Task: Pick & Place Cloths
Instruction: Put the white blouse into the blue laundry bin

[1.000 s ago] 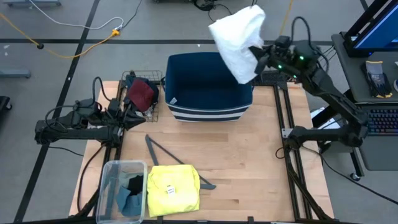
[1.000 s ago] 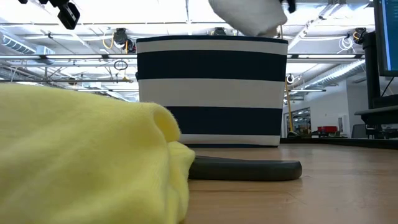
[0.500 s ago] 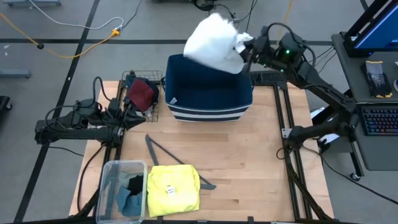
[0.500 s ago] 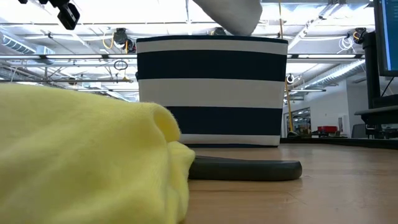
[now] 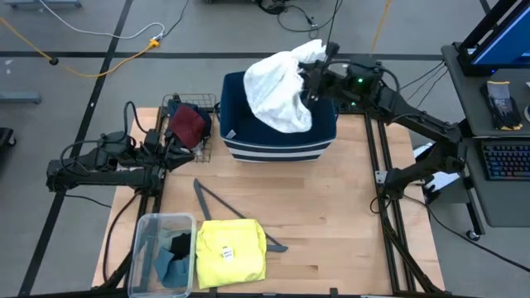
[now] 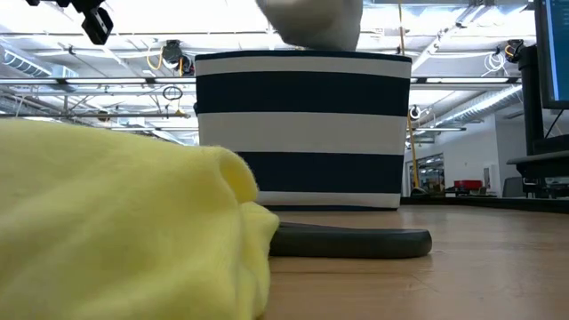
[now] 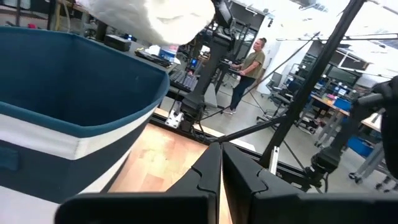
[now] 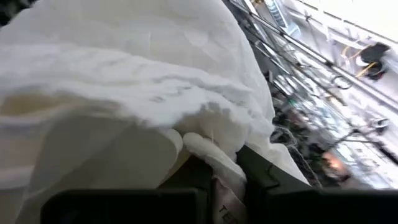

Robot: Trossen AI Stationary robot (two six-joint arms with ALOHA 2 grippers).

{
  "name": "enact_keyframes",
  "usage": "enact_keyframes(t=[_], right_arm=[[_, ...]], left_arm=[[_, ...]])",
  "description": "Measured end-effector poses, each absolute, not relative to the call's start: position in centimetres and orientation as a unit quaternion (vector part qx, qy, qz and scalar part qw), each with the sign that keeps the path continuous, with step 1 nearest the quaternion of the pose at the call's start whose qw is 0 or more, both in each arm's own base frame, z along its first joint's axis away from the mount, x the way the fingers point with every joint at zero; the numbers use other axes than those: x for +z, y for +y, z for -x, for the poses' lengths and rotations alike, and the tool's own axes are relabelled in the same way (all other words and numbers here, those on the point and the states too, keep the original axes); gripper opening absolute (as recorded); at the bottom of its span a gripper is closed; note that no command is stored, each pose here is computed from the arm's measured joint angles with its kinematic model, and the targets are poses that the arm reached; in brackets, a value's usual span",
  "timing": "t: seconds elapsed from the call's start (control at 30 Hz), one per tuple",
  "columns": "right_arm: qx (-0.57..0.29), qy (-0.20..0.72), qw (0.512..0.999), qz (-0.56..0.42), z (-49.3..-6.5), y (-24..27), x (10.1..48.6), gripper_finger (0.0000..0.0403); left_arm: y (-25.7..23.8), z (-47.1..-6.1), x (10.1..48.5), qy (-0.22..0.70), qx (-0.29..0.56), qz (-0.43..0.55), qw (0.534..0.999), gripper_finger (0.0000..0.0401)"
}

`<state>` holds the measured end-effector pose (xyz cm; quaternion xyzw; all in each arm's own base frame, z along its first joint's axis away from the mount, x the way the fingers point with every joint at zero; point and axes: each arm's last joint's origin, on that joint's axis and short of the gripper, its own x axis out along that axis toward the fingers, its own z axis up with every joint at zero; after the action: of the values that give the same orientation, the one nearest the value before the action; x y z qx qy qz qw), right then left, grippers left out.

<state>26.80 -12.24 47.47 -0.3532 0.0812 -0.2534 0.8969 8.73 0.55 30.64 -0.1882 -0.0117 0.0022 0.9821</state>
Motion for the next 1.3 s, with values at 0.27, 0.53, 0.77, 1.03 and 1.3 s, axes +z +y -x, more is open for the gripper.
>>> enact_keyframes(t=[0.27,0.53,0.77,1.03,1.3], right_arm=[[-0.289,0.136,0.880,0.351,-28.8,-12.2,47.8,0.0025],[-0.296,0.205,0.912,0.198,-29.9,-13.7,47.8,0.0025],[-0.257,0.241,0.934,0.054,-30.8,-16.3,45.5,0.0025],[-0.207,0.287,0.927,-0.122,-30.0,-21.6,41.8,0.0025],[-0.187,0.301,0.915,-0.191,-28.8,-23.5,40.6,0.0025]], left_arm=[[0.6,-8.7,30.6,-0.013,0.005,0.188,0.982,0.0004],[0.6,-8.7,30.6,-0.012,0.005,0.187,0.982,0.0018],[0.6,-8.7,30.6,-0.012,0.005,0.186,0.982,0.0003],[0.6,-8.7,30.6,-0.012,0.005,0.188,0.982,0.0018],[0.6,-8.7,30.6,-0.011,0.005,0.188,0.982,0.0004]])
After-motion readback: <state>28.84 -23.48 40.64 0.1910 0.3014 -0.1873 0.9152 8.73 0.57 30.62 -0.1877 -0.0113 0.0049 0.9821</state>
